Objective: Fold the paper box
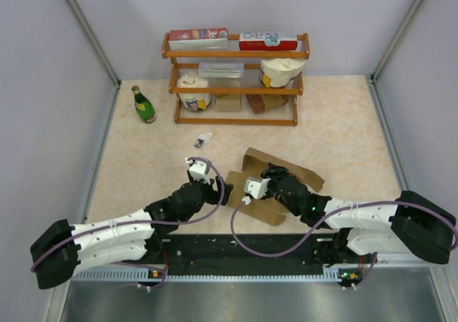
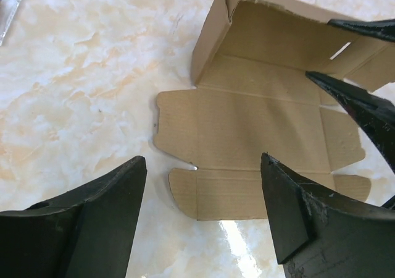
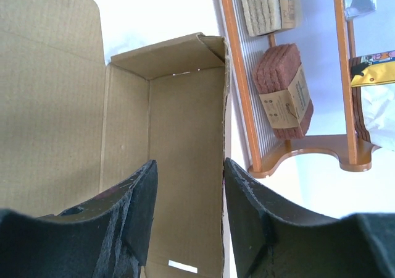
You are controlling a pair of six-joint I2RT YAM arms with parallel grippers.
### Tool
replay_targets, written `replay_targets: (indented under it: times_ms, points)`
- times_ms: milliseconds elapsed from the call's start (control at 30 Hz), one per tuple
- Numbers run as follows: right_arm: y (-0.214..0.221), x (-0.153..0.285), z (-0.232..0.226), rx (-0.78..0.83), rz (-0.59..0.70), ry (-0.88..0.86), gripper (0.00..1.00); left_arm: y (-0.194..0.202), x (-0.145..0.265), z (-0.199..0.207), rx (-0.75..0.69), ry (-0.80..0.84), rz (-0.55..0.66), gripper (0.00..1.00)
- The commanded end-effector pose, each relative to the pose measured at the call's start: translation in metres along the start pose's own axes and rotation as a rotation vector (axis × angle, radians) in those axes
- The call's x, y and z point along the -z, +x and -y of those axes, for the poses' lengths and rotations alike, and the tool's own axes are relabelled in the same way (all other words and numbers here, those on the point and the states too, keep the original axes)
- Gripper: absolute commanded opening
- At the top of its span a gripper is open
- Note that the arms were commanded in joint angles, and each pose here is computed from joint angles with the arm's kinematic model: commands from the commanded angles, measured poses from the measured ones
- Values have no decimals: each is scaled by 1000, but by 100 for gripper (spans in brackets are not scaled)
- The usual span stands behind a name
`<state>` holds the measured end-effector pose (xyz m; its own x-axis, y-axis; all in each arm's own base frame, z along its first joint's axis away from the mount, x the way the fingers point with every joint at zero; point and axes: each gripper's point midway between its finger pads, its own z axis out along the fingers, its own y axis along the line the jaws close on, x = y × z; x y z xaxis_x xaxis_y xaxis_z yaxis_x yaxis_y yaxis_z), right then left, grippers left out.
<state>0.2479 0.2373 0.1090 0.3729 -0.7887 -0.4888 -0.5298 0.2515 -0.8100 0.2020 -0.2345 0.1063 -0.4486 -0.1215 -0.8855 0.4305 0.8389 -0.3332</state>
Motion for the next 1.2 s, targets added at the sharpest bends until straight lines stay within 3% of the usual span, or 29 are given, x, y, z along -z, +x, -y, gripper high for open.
replay_targets:
  times_ms: [0,400,600,700,733,800,833,1167]
  points:
    - [-29,4,18,-106,93,28,47,-11,8,-4,39,-26,39,79]
    - [-87,40,63,-382,315,1,55,-23,16,-7,79,-34,80,80]
    - [-74,43,119,-756,273,111,57,-25,16,-5,80,-26,83,80]
    - [-62,38,140,-989,197,120,46,-25,15,-5,76,-30,84,80]
    - [-58,34,142,-1066,163,112,37,-26,15,-6,76,-32,88,80]
    - [-53,28,146,-1147,136,102,9,-26,16,-5,78,-33,87,80]
    - [-49,23,144,-1179,124,98,2,-26,16,-6,79,-35,87,80]
    - [-15,-20,93,-1249,-18,72,0,-22,17,-6,88,-33,71,76]
